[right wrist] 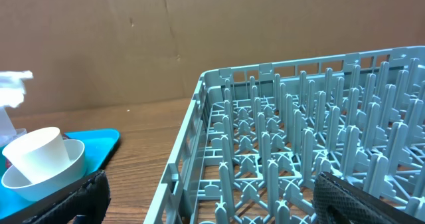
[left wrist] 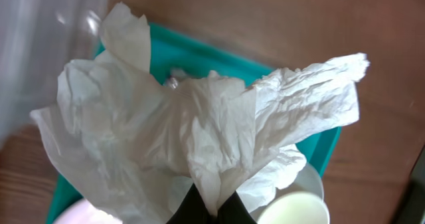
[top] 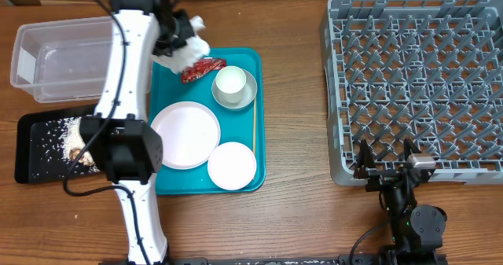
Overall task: Sort waste into correct bins and load items into the dishwasher
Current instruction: 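Carry the tissue left and drop it into the clear plastic bin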
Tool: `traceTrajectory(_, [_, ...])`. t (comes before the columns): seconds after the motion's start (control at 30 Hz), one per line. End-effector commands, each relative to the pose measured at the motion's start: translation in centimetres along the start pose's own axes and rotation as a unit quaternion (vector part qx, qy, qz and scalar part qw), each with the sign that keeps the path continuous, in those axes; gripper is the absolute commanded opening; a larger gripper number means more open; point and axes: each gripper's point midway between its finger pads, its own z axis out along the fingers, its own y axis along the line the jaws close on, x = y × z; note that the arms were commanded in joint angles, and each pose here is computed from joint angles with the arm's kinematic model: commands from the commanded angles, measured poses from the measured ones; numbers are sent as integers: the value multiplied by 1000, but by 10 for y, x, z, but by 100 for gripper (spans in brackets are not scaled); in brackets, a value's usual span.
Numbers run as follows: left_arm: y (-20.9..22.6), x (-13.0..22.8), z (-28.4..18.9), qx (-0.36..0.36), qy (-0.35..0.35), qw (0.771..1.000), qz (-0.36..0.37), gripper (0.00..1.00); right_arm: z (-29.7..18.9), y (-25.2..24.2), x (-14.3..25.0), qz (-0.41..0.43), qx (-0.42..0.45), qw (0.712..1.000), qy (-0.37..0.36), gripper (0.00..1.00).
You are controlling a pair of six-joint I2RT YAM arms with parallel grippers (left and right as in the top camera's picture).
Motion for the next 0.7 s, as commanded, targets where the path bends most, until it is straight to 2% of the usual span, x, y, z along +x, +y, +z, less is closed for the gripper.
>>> traceTrajectory(0.0, [25,-46,-38,16,-73,996,-45,4,0,-2,1,-3,5,1000,-3,100])
traceTrajectory(0.2, [86,-91,-52,4,-131,986,-99,4,0,-2,1,-3,5,1000,-3,100])
traceTrajectory(0.33, [132,-105,-54,-50,-157,978,-129,5,0,-2,1,-3,5,1000,-3,100])
traceTrajectory(0.4, [152,-109,-53,-80,-167,973,-140,8,0,-2,1,-3,5,1000,-3,100])
traceTrajectory(0.43, [159,-109,-53,-92,-169,971,-145,13,0,-2,1,-3,5,1000,-3,100])
traceTrajectory(0.47, [165,-109,-51,-98,-169,970,-148,33,0,-2,1,-3,5,1000,-3,100])
traceTrajectory(0.5, [168,-108,-49,-100,-166,970,-150,70,0,-2,1,-3,5,1000,-3,100])
traceTrajectory(0.53, [170,-107,-48,-102,-164,970,-151,100,0,-2,1,-3,5,1000,-4,100])
traceTrajectory(0.67, [172,-106,-44,-103,-160,970,-152,100,0,-2,1,-3,5,1000,-4,100])
